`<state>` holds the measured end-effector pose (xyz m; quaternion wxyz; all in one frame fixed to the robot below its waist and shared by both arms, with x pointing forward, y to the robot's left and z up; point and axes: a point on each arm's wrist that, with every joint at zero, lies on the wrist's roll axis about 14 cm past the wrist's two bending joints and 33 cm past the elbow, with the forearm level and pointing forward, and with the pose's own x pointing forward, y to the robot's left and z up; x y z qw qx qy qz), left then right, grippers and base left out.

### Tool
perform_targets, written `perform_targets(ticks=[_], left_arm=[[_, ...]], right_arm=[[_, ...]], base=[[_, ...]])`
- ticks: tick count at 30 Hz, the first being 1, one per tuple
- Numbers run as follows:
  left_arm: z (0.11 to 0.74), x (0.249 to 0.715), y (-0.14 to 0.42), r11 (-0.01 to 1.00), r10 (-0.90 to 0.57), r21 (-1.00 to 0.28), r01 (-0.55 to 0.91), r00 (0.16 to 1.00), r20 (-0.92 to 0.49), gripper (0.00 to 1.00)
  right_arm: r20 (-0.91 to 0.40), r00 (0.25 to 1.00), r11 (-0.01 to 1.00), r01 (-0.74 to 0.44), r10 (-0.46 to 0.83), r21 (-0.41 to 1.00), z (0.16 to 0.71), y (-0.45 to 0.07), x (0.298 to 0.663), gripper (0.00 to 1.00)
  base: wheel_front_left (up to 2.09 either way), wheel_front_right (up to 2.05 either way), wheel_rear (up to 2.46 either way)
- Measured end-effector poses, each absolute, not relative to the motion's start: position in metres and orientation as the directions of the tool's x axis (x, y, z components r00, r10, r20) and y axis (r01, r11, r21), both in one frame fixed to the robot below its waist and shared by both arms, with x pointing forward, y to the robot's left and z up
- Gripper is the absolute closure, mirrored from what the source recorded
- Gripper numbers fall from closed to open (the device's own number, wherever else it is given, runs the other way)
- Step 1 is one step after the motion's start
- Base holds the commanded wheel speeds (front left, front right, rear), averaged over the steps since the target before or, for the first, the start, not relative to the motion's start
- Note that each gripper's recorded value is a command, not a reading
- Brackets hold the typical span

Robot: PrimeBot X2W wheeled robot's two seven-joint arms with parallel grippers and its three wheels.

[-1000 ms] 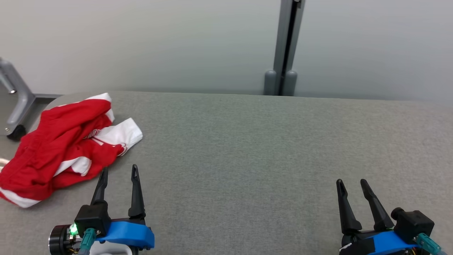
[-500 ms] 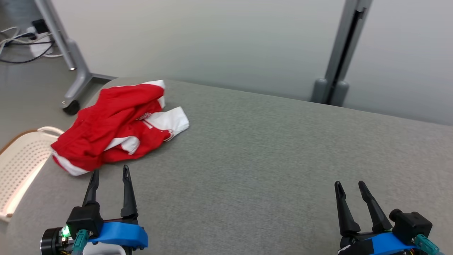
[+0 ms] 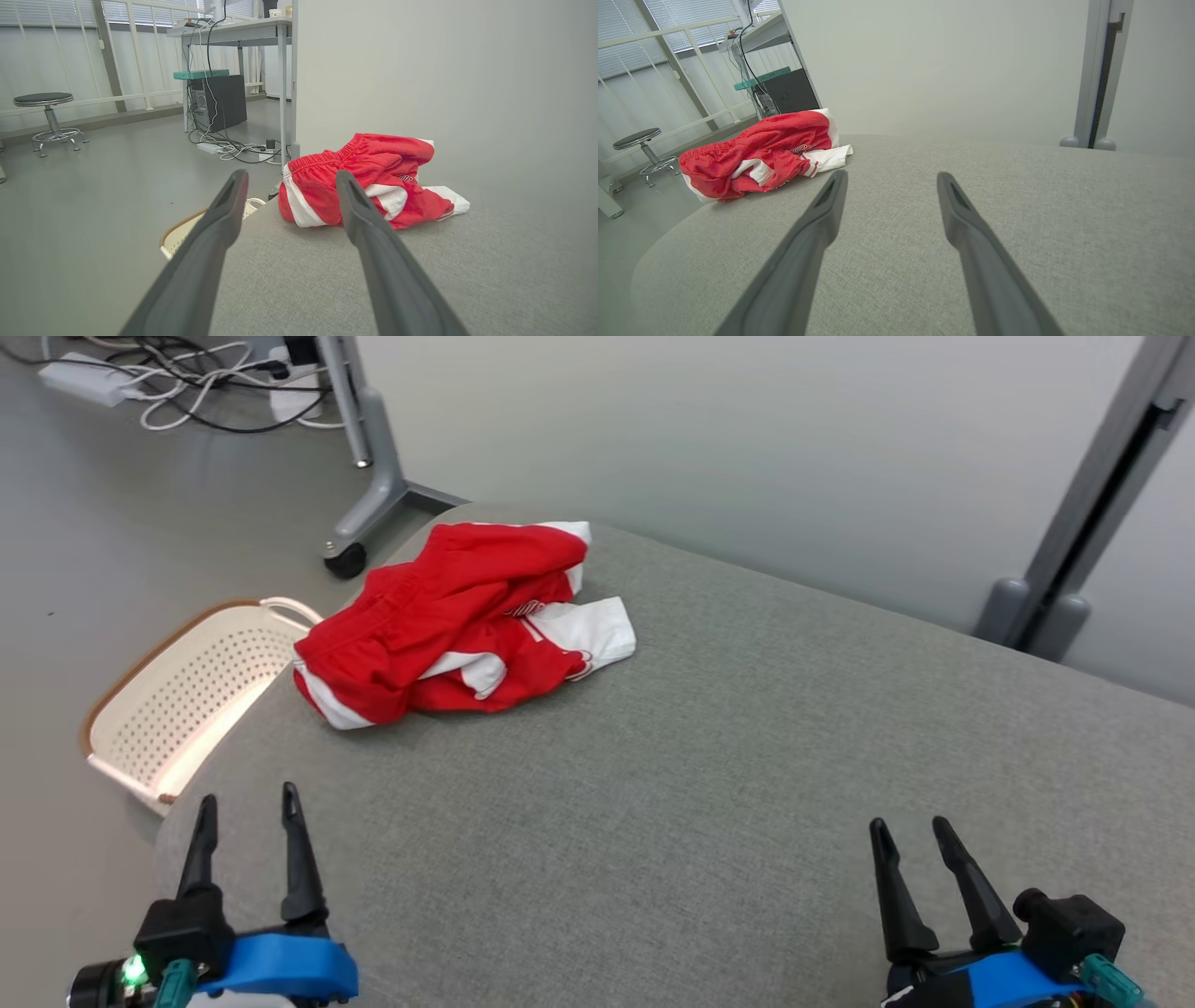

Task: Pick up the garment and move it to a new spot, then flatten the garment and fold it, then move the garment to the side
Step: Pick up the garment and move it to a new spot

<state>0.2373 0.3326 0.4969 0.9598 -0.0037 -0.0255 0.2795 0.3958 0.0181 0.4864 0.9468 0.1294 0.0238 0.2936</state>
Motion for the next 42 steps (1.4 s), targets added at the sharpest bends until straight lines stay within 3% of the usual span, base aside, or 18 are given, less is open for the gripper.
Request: perform_targets(ticks=[9, 21, 29, 42], left_arm=[[0.495, 0.213, 0.351, 0.785, 0.619, -0.011, -0.619, 0.785, 0.037, 0.00], [0.495, 0.224, 0.348, 0.808, 0.590, -0.031, -0.589, 0.807, 0.035, 0.00], [0.527, 0.297, 0.363, 0.857, 0.513, -0.001, -0.516, 0.852, 0.107, 0.00], [0.542, 0.466, 0.367, 0.928, 0.356, 0.063, -0.368, 0.923, 0.143, 0.00]], right_arm=[[0.018, 0.788, 0.758, -0.597, 0.615, 0.264, 0.479, 0.041, 0.396, 0.00], [0.015, 0.800, 0.772, -0.583, 0.600, 0.255, 0.479, 0.034, 0.398, 0.00], [0.002, 0.857, 0.831, -0.501, 0.516, 0.244, 0.467, -0.001, 0.417, 0.00], [-0.008, 0.944, 0.928, -0.323, 0.331, 0.186, 0.444, -0.073, 0.460, 0.00]], base=[[0.00, 0.00, 0.00], [0.00, 0.00, 0.00], [0.00, 0.00, 0.00], [0.00, 0.00, 0.00]])
